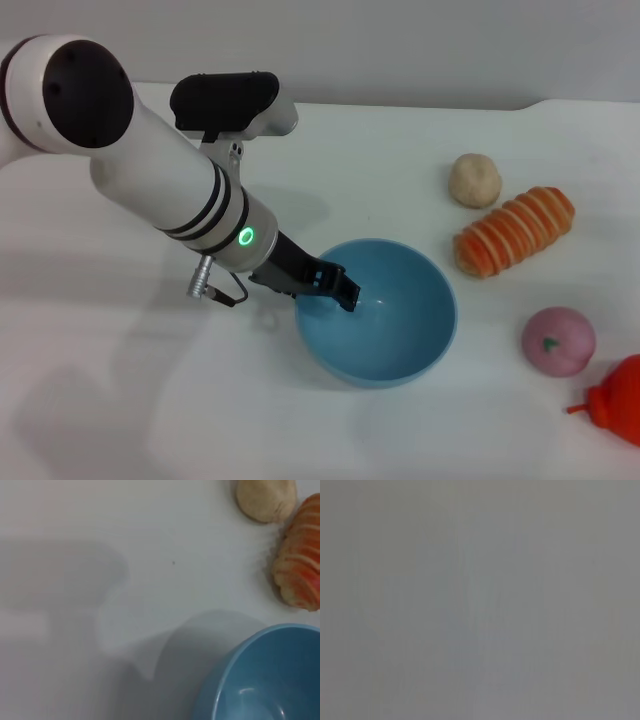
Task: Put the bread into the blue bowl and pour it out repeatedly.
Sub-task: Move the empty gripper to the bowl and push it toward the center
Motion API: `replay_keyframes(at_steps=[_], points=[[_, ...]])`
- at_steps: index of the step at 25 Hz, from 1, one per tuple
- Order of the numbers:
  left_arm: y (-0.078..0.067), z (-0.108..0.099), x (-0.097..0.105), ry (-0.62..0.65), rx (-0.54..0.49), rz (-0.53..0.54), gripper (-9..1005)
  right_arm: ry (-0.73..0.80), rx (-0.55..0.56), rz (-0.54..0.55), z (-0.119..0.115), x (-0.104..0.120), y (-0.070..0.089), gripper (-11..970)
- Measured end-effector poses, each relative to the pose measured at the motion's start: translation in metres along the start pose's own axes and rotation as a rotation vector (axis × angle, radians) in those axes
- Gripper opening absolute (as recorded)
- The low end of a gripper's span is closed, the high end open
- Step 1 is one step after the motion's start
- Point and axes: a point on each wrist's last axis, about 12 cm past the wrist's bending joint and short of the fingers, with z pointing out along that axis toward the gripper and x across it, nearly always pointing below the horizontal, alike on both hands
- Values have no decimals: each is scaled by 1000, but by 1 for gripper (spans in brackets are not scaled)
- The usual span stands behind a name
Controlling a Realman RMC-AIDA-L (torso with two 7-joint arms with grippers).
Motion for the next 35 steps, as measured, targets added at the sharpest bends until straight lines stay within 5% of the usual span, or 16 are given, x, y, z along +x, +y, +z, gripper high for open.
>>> replay_keyframes(at_steps=[13, 18, 29, 35], points=[[4, 5, 2, 17, -10, 9, 590, -12, 6, 0, 4, -4, -1, 444], [4, 7, 2, 38, -19, 23, 507, -16, 13, -2, 3, -4, -3, 444], [1, 8, 2, 45, -10, 44, 67, -20, 17, -7, 2, -4, -6, 444], [2, 7, 1, 39, -4, 37, 30, -20, 20, 41, 2, -4, -6, 444]])
